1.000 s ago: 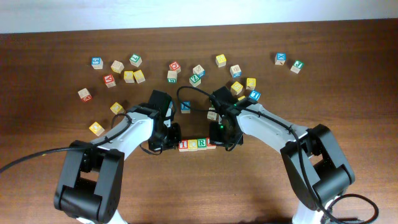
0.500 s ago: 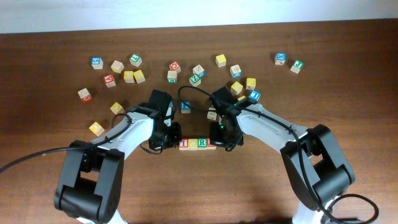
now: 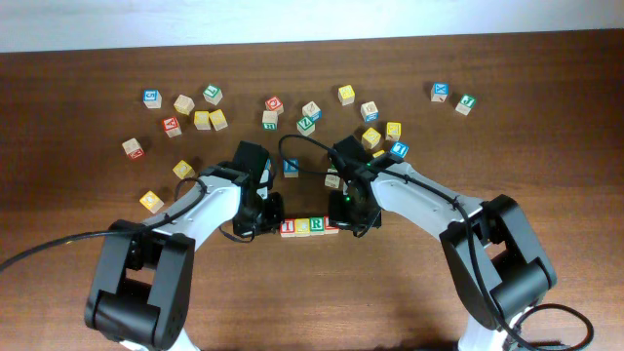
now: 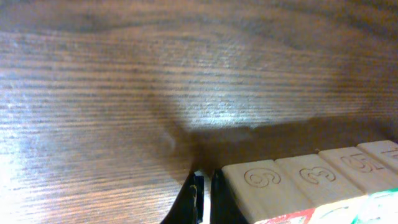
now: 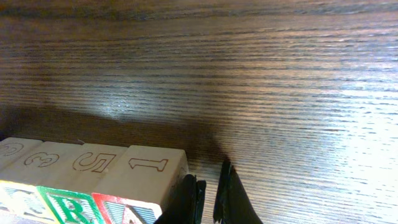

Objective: Spell out ICRA
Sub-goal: 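Push the row ends inward with both grippers to close gaps, then lift both grippers away from the aligned ICRA row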

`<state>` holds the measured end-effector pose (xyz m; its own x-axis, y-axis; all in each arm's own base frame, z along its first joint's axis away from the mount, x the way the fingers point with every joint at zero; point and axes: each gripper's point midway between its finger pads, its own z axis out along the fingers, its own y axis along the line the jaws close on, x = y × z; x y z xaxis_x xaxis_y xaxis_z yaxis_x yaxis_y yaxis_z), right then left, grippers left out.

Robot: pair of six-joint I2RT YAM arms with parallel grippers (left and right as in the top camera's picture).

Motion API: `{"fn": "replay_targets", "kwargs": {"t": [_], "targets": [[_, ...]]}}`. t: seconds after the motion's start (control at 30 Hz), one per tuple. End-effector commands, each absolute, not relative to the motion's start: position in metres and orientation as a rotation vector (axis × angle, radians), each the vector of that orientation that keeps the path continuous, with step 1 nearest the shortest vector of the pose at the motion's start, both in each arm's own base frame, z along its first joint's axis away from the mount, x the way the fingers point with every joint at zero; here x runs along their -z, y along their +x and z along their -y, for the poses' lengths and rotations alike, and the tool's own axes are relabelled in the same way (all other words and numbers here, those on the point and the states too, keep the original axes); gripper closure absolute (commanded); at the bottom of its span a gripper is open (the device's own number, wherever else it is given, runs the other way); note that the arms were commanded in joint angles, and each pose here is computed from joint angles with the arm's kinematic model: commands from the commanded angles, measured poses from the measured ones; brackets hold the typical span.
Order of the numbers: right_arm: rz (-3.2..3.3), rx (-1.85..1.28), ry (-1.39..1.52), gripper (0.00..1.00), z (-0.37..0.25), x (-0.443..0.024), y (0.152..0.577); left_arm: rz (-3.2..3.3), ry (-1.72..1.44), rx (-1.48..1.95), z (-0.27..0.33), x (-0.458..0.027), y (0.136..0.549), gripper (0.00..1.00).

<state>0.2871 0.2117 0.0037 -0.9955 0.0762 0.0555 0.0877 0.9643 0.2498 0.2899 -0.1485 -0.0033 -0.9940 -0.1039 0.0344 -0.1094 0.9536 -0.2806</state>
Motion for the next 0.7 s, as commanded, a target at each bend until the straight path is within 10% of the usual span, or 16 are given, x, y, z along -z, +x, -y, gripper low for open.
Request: {"fn": "replay_targets", "kwargs": {"t": [0.0, 0.37, 0.67], "targets": [[3.091, 0.294, -0.109, 0.96, -0.203, 0.005, 0.287, 3.066, 0.158, -0.271, 0.131, 0.02, 0.278, 1.0], [3.084, 0.037, -0.214, 0.96, -0.153, -0.002, 0.29, 3.12, 0.234, -0.024, 0.089, 0.011, 0.289, 1.0], [3.309, 0.03, -0.235, 0.92, -0.109, -0.146, 0.28, 3.395, 0.424, -0.17, 0.049, -0.127, 0.304, 1.0]]}}
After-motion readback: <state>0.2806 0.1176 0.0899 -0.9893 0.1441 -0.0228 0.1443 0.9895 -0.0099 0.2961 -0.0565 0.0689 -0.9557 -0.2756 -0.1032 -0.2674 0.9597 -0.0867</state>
